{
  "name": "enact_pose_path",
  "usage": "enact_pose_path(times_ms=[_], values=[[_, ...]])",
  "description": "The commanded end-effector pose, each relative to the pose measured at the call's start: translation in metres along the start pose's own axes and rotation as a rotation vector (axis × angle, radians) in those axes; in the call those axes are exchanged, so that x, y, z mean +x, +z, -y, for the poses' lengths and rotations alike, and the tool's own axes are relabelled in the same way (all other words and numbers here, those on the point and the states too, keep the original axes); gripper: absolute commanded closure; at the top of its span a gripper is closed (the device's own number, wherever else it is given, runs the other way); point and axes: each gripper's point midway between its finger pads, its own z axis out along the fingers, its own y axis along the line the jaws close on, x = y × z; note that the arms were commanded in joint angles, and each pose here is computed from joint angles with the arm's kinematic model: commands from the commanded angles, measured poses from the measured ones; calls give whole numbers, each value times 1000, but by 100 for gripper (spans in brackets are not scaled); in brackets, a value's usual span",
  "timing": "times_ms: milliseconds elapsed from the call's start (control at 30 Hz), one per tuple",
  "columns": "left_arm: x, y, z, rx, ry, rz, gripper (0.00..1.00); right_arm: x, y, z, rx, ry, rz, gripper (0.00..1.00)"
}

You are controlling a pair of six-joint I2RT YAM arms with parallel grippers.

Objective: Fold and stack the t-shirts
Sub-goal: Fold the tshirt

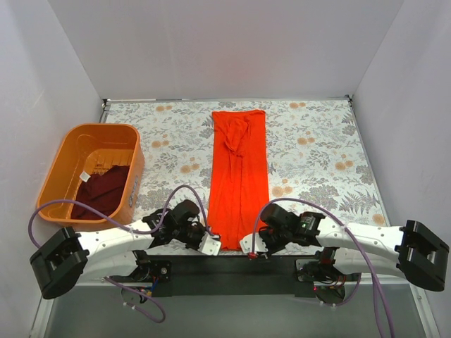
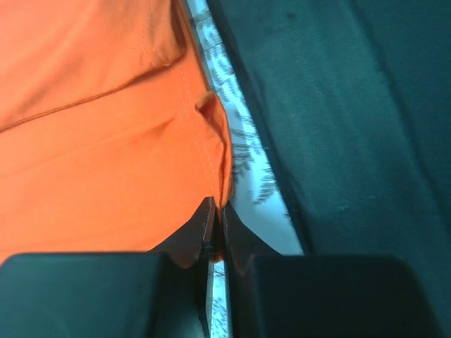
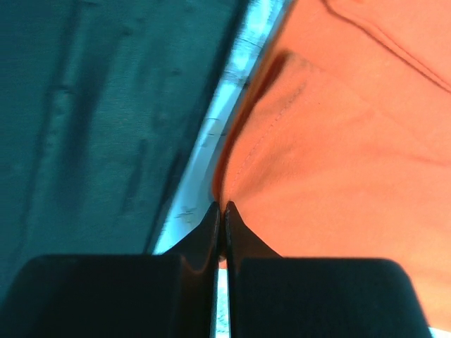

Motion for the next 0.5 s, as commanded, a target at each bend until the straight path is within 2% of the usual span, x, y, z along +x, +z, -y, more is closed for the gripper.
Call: enact_pose_path(times_ms=[0,167,333,467], values=[[-21,-8,9,41,18,31,100,-12,-11,-17,-45,-25,8,99],[-56,-17,19,52,-5,83,100,-42,-24,-22,-56,-57,77,99],[-66,-28,-13,-53,-30,59,100,-47,-41,4,51,-74,77,99],[-56,-44,-53,-157,-14,50,100,-39,-57,35,136,-84,62,99]])
